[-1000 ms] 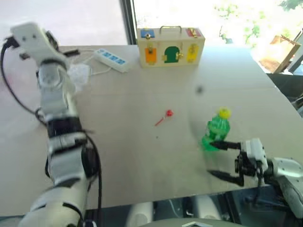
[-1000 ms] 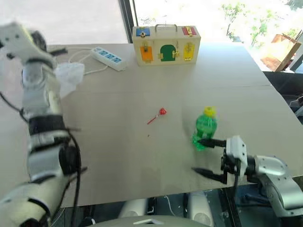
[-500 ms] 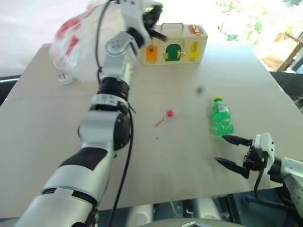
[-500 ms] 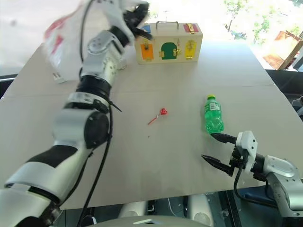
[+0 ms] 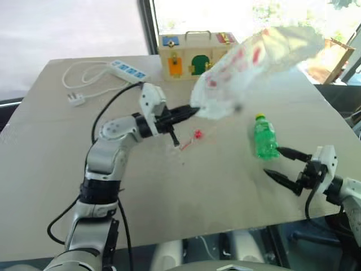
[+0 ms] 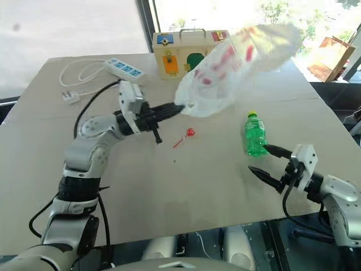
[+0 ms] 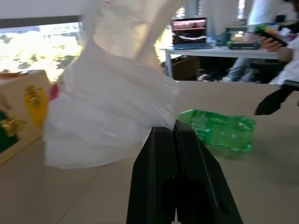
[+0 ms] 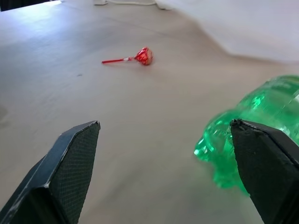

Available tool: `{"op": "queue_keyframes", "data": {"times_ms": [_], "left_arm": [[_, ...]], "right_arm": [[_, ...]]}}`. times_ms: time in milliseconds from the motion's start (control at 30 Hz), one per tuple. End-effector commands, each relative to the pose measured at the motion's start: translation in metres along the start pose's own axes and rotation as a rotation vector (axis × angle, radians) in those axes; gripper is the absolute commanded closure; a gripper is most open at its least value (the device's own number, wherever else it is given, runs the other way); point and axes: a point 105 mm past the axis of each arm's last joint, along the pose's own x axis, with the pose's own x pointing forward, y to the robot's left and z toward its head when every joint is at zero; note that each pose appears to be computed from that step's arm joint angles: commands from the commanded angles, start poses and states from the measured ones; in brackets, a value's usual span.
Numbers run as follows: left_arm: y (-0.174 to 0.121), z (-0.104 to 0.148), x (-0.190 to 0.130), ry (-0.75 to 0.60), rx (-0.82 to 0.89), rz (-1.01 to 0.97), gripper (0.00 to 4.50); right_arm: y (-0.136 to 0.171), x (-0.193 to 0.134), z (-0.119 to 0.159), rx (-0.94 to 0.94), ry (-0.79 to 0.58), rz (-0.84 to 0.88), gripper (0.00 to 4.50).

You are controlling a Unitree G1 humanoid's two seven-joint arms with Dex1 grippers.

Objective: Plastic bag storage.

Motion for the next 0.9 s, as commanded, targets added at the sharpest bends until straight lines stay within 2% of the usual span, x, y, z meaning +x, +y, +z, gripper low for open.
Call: {"op": "queue_keyframes", "data": {"times_ms": [33, 133, 233, 433, 500, 633, 767, 867, 900], "left_arm": [[0.028, 0.017, -0.014, -0.07, 0.084, 0.258, 4.48], [0.055, 0.023, -0.023, -0.082, 0.112, 0.44, 4.48], [0.082, 0.039, -0.025, -0.123, 0.15, 0.575, 4.48], [0.079, 0.072, -0.015, -0.203, 0.328, 0.534, 4.48], [0.082, 0.083, -0.024, -0.218, 0.402, 0.573, 4.48], [0.104, 0.112, -0.068, -0.233, 0.55, 0.781, 4.48], [0.09, 0.132, -0.098, -0.203, 0.799, 0.84, 4.48], [0.072, 0.123, -0.106, -0.137, 0.878, 0.808, 4.48], [0.059, 0.103, -0.105, -0.104, 0.794, 0.747, 4.48]], "right_arm": [[-0.018, -0.004, 0.01, 0.013, 0.004, -0.084, 0.0], [-0.03, 0.0, 0.016, 0.036, 0.0, -0.147, 0.0], [-0.037, 0.006, 0.016, 0.049, 0.02, -0.176, 0.0], [-0.037, 0.027, 0.021, 0.109, 0.068, -0.239, 0.0], [-0.037, 0.032, 0.017, 0.086, 0.114, -0.263, 0.0], [-0.033, 0.042, 0.007, 0.13, 0.179, -0.31, 0.0], [-0.028, 0.047, -0.003, 0.236, 0.24, -0.35, 0.0], [-0.025, 0.049, -0.008, 0.257, 0.294, -0.348, 0.0], [-0.024, 0.05, -0.011, 0.251, 0.317, -0.34, 0.0]]}}
